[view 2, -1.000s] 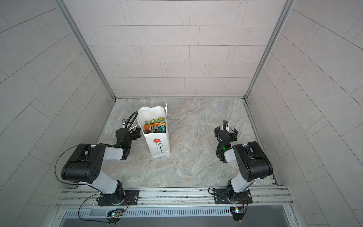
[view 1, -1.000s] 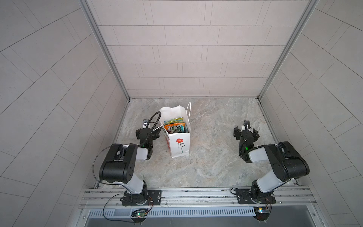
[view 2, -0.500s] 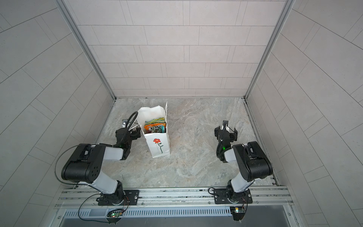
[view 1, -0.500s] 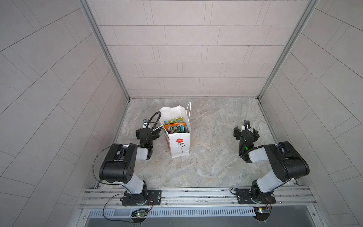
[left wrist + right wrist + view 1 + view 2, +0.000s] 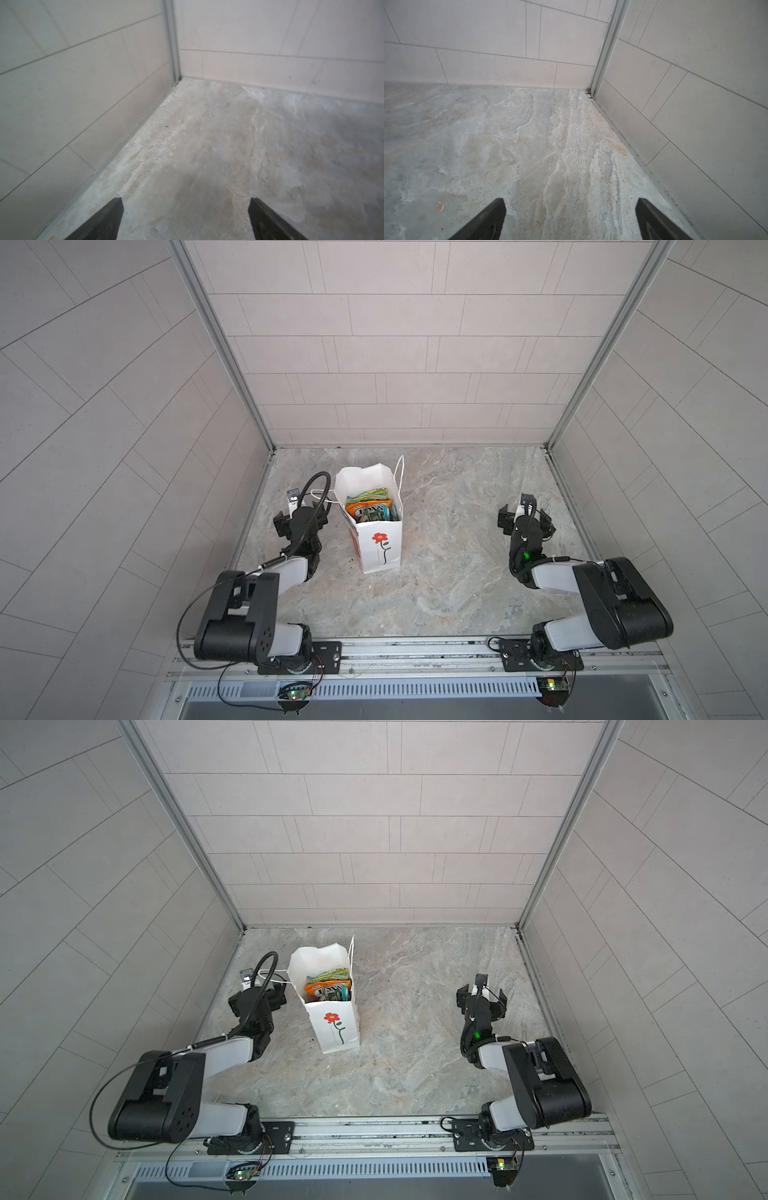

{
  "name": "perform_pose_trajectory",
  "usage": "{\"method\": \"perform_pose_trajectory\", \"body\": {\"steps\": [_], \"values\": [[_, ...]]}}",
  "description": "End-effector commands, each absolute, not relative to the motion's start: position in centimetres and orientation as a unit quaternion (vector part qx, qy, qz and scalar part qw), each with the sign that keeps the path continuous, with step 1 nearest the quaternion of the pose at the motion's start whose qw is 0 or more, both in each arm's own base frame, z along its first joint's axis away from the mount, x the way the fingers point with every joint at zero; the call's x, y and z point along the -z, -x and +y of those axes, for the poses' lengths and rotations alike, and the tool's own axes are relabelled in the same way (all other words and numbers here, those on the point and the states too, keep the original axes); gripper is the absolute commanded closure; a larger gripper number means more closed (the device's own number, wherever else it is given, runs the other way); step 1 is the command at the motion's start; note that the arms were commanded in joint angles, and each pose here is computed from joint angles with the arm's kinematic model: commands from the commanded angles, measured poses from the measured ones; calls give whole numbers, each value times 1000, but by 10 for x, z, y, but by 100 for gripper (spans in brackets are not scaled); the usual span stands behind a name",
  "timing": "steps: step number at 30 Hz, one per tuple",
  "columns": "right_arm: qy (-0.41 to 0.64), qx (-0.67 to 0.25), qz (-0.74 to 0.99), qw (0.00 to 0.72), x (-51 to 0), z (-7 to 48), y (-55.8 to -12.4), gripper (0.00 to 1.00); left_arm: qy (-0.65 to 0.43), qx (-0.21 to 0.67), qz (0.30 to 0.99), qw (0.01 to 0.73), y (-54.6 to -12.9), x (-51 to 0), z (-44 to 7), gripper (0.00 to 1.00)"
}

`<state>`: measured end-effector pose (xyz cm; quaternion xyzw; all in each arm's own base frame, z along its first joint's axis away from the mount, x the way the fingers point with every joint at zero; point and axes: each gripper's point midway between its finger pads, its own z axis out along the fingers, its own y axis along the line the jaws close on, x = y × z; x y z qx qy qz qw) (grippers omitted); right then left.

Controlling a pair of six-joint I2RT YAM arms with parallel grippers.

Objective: Take the snacks out of the paper bag
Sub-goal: 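Raise both arms and move the left gripper toward the bag's rim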

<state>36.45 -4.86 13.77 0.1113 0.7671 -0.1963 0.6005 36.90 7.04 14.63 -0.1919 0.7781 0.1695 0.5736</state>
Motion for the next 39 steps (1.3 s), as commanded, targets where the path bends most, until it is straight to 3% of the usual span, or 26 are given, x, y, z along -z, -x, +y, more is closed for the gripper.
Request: {"method": "perform_pose_trajectory", "body": {"steps": [1,9,15,17,22,27,34,39], "values": [[-131,198,782,576,-142,-53,-356,1,294,-203,747,561,-346,-182,97,0],[-161,157,808,545,-170,-49,-335,1,359,-222,721,549,-303,-274,113,0],[-165,124,814,543,-199,-44,-319,1,341,-262,720,544,-280,-326,120,0],[-153,103,819,543,-208,-36,-316,1,316,-220,740,552,-284,-337,107,0],[-118,38,833,539,-225,-12,-314,1,248,-20,797,551,-295,-348,45,0],[-99,-1,846,524,-230,3,-315,1,217,150,826,499,-285,-346,-12,0],[-84,-36,856,509,-227,17,-320,1,220,219,835,455,-276,-336,-35,4],[-78,-59,854,510,-230,25,-323,1,228,276,819,449,-289,-334,-50,18]]}}
